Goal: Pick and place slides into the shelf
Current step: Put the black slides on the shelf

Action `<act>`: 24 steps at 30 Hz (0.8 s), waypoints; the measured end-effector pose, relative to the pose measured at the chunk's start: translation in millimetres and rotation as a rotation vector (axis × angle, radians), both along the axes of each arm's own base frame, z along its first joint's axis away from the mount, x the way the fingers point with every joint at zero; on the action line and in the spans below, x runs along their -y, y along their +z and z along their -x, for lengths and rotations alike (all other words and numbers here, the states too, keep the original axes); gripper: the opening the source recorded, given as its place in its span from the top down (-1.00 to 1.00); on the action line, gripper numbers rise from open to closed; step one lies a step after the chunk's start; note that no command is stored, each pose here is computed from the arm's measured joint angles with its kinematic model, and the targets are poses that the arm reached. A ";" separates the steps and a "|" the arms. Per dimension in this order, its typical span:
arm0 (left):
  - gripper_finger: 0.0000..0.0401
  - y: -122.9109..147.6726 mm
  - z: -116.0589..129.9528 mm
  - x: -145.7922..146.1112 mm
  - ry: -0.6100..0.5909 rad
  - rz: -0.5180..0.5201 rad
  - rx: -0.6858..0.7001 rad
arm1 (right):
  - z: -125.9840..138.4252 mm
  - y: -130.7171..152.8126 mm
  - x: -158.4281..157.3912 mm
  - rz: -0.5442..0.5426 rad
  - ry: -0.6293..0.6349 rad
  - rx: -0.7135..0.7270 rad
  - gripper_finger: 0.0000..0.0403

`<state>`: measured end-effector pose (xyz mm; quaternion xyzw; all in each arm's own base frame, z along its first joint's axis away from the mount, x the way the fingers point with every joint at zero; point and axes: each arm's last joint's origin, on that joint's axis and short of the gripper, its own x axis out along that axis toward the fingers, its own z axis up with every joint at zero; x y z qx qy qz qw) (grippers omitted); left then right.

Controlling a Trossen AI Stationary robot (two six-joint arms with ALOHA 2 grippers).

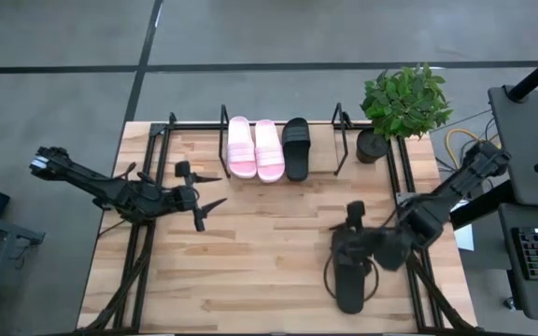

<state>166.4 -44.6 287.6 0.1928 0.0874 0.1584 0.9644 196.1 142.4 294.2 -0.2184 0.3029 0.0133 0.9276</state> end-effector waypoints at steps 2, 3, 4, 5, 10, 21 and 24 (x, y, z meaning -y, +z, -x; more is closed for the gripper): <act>-0.23 -1.3 -1.8 0.7 0.001 0.009 -0.003 | 3.3 -3.1 -8.4 -0.017 -0.021 -0.048 -0.13; -0.23 -1.9 -2.4 0.9 0.002 0.019 -0.003 | 4.2 -4.8 -12.4 -0.026 -0.036 -0.071 -0.12; -0.23 -2.3 -2.9 1.1 0.003 0.020 -0.004 | 5.2 -6.9 -15.5 -0.034 -0.055 -0.098 -0.11; -0.23 -2.5 -3.5 1.3 0.003 0.020 -0.004 | 6.1 -10.0 -18.6 -0.034 -0.074 -0.127 -0.10; -0.23 -5.4 -7.3 2.9 0.004 0.015 -0.019 | 11.8 -27.5 -34.9 0.004 -0.153 -0.284 -0.09; -0.23 -7.7 -15.3 5.8 0.012 0.016 -0.012 | 12.9 -69.1 -70.9 0.011 -0.247 -0.442 -0.09; -0.23 -10.0 -16.8 6.3 0.017 0.011 -0.024 | 10.4 -81.8 -75.8 0.035 -0.269 -0.465 -0.09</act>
